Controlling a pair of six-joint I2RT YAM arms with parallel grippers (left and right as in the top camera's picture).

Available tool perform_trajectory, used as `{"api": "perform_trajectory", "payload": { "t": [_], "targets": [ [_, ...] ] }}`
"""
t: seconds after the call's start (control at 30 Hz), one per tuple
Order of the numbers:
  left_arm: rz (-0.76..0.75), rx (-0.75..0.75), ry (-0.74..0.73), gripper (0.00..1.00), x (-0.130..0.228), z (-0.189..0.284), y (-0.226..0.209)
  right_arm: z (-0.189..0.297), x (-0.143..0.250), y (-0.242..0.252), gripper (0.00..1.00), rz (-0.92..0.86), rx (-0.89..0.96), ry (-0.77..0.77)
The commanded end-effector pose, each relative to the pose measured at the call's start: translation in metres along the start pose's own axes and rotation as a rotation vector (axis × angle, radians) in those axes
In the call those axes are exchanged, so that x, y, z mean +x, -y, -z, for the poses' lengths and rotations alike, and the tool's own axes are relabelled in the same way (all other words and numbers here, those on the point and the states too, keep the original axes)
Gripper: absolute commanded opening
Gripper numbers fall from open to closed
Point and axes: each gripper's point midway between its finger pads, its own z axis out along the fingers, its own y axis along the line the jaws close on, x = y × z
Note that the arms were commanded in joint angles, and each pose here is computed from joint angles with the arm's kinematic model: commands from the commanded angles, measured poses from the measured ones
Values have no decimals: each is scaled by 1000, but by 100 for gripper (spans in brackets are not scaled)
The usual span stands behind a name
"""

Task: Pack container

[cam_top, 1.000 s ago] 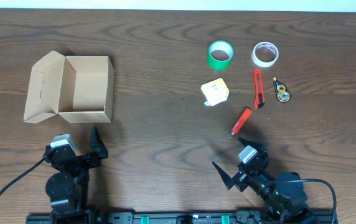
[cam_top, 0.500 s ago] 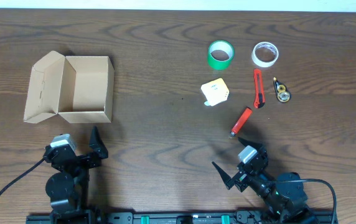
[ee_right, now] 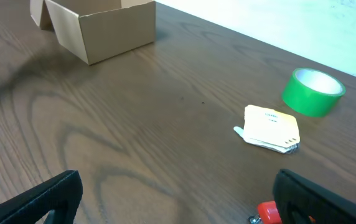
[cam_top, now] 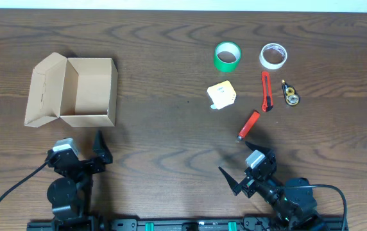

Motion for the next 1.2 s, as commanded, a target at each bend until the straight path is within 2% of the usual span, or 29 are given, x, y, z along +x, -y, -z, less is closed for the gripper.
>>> {"api": "perform_trajectory", "payload": {
  "t": [0.0, 0.17, 0.23, 0.4, 0.6, 0.7, 0.83, 1.17],
  "targets": [
    [9, 116, -40, 95, 6, 2, 20, 0, 1, -2, 99, -12, -6, 4],
    [-126, 108, -16, 95, -37, 18, 30, 0, 1, -2, 99, -11, -6, 4],
    [-131, 90, -28, 95, -55, 22, 32, 0, 1, -2, 99, -12, -6, 4],
    [-114, 42, -136, 95, -94, 13, 36, 0, 1, -2, 99, -11, -6, 4],
    [-126, 17, -266, 95, -133, -20, 44, 0, 1, -2, 99, -12, -6, 4],
    [-196, 44, -371, 95, -129, -39, 52, 0, 1, -2, 99, -12, -6, 4],
    [-292, 100, -527, 95, -99, -69, 63, 0, 1, -2, 99, -11, -6, 4],
    [-221, 174, -648, 95, -52, -120, 71, 0, 1, -2, 99, -11, -6, 4]
  ]
}}
